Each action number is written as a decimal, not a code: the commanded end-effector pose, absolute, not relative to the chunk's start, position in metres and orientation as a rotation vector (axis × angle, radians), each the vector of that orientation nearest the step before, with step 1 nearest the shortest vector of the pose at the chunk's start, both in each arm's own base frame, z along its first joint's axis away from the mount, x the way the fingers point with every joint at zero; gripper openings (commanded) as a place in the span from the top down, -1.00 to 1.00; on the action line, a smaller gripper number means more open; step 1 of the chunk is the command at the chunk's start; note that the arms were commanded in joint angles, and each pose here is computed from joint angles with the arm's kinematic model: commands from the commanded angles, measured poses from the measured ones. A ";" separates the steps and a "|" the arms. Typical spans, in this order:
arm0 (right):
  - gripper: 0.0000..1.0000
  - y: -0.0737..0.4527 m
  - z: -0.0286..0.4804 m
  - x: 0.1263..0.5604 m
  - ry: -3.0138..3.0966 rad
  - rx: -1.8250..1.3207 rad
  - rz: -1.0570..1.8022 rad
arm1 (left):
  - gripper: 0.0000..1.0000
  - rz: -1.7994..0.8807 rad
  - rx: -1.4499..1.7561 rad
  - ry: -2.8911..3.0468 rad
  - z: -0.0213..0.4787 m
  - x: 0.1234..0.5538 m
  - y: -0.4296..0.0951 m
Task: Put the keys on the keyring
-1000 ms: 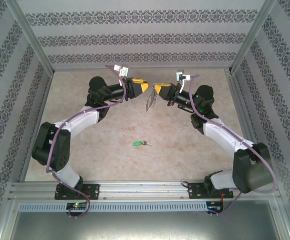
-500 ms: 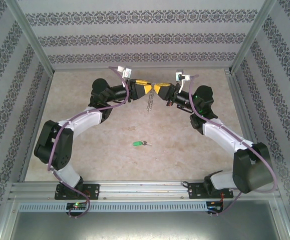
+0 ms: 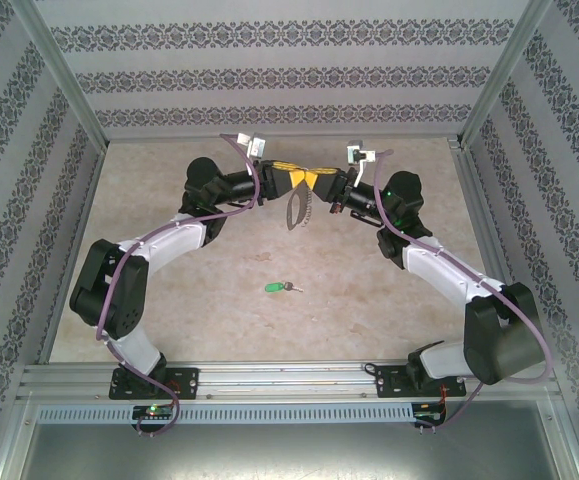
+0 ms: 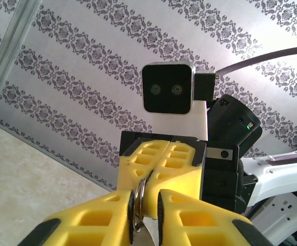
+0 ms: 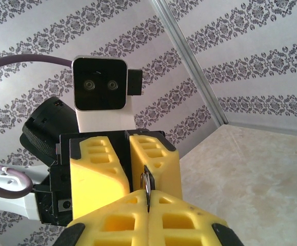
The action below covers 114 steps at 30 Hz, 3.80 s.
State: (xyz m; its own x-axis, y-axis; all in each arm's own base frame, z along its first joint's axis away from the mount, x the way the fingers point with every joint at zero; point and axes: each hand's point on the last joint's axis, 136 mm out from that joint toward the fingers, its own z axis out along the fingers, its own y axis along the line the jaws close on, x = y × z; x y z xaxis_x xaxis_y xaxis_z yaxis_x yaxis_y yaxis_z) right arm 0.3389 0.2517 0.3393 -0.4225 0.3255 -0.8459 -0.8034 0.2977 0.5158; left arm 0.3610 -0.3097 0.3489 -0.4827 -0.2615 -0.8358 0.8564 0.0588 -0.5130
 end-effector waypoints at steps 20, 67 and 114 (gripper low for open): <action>0.16 0.204 0.362 0.339 1.475 -0.423 1.300 | 1.00 -1.407 0.914 1.437 0.350 0.343 -0.317; 1.00 0.250 0.335 0.312 1.551 -0.690 1.500 | 1.00 -1.408 1.102 1.478 0.350 0.331 -0.322; 1.00 0.239 0.393 0.321 1.333 -0.479 1.304 | 0.41 -1.571 0.722 1.331 0.377 0.332 -0.318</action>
State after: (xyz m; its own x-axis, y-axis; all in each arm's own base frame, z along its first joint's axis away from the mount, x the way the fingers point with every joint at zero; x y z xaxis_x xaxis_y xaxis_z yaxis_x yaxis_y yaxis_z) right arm 0.3252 0.2384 0.3626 -0.3508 0.3665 -0.8617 -0.8258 0.3129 0.4693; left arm 0.3436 -0.3118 0.3752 -0.4171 -0.2778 -0.8654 0.8916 0.0594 -0.4489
